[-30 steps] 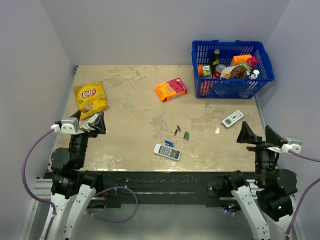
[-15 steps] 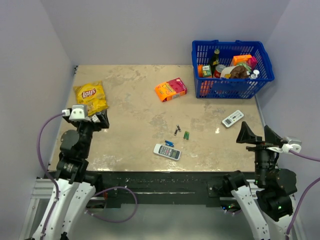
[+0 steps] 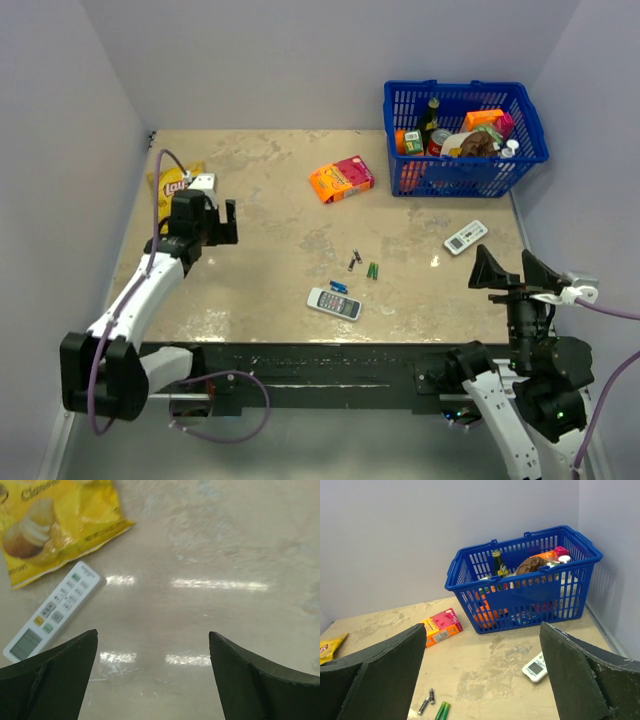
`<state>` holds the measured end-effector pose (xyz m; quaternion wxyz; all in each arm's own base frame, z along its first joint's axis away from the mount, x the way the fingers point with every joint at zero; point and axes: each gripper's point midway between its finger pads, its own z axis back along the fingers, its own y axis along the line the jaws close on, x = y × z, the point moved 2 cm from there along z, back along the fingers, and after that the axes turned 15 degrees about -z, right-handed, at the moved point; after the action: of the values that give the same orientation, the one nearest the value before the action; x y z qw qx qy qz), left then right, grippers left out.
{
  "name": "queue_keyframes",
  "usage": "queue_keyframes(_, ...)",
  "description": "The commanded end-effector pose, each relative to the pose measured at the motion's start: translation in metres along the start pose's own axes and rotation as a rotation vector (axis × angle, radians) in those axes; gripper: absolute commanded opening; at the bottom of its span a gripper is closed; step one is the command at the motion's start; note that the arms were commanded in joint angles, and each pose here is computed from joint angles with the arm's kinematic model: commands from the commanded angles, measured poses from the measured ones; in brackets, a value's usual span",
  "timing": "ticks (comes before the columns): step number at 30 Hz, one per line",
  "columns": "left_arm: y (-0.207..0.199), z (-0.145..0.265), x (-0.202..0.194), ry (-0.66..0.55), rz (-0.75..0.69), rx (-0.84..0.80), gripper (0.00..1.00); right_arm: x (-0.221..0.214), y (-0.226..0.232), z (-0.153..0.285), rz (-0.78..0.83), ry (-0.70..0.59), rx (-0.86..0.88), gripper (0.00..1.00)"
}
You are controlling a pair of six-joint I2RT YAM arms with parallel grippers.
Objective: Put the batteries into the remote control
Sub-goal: Pick up the remote control from the center of the board.
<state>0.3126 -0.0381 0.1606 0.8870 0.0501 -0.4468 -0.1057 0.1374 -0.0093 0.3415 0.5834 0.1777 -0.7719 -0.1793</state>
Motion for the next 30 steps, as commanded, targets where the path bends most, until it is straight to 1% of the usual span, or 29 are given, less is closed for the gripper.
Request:
queue_keyframes(1,0.032,-0.021,-0.022,0.127,0.114,0.026,0.96,0.011,0.008,0.008,-0.034,-0.027,0.055,0.98)
queue_keyframes(2,0.036,-0.024,-0.02,0.131,0.121,0.036,0.96,0.011,0.009,0.008,-0.037,-0.025,0.061,0.98)
queue_keyframes(3,0.05,-0.032,-0.028,0.166,0.154,0.067,0.96,0.01,0.009,0.008,-0.035,-0.022,0.061,0.98)
queue_keyframes(5,0.063,-0.039,-0.022,0.159,0.187,0.096,0.96,0.01,0.009,0.008,-0.037,-0.019,0.066,0.98)
queue_keyframes(7,0.079,-0.05,-0.028,0.186,0.225,0.127,0.96,0.01,0.01,0.008,-0.04,-0.016,0.071,0.98)
queue_keyframes(8,0.087,-0.054,-0.023,0.178,0.235,0.143,0.96,0.01,0.01,0.008,-0.039,-0.016,0.071,0.98)
queue_keyframes(9,0.095,-0.062,-0.033,0.21,0.258,0.146,0.96,0.01,0.01,0.008,-0.039,-0.015,0.072,0.98)
queue_keyframes(11,0.101,-0.072,-0.033,0.211,0.291,0.101,0.91,0.01,0.011,0.008,-0.04,-0.011,0.076,0.98)
queue_keyframes(12,0.108,-0.079,-0.044,0.24,0.311,0.103,0.9,0.009,0.01,0.009,-0.039,-0.006,0.076,0.98)
queue_keyframes(15,0.12,-0.089,-0.056,0.282,0.31,0.118,0.9,0.009,0.01,0.009,-0.044,-0.005,0.076,0.98)
queue_keyframes(21,0.129,-0.101,-0.07,0.294,0.311,0.11,0.92,0.007,0.01,0.008,-0.042,0.001,0.079,0.98)
queue_keyframes(26,0.114,-0.106,-0.081,0.322,0.322,0.019,0.93,0.007,0.009,0.009,-0.043,0.002,0.069,0.98)
queue_keyframes(30,0.104,-0.099,-0.077,0.291,0.322,-0.016,0.93,0.008,0.009,0.009,-0.044,0.001,0.069,0.98)
